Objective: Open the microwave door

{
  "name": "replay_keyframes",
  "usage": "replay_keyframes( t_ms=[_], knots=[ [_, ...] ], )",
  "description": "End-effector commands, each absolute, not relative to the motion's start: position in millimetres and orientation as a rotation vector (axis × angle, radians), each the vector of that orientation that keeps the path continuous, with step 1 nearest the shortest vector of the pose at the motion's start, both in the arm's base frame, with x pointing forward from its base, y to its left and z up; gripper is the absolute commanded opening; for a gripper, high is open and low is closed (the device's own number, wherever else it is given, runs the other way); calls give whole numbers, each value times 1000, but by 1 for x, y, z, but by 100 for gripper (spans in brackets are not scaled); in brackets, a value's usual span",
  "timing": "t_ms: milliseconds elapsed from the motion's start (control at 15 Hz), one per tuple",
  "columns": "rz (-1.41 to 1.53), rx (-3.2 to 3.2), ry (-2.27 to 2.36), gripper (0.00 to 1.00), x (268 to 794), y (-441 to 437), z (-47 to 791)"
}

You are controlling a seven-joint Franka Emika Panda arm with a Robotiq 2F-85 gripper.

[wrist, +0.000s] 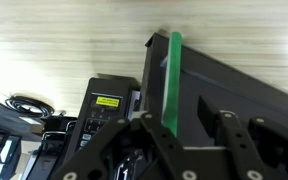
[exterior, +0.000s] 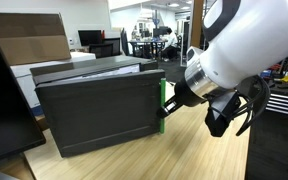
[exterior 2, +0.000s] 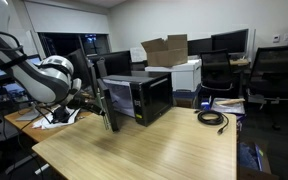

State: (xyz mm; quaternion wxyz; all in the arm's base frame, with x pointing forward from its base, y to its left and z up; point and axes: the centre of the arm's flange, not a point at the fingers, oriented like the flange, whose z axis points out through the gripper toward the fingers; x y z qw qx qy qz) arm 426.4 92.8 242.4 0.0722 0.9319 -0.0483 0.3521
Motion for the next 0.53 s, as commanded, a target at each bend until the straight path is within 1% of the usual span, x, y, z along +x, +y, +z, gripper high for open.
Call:
replay_keyframes(
  t_ms=[0,67,133,267,467],
  knots=[
    [1025,2795,-140,74,411,102,264],
    [1007,2800,-143,88,409,105,265],
    [987,2809,-151,95,412,105,269],
    [929,2833,-158,100,417,108,276],
    [831,2889,-164,100,427,112,285]
  ],
)
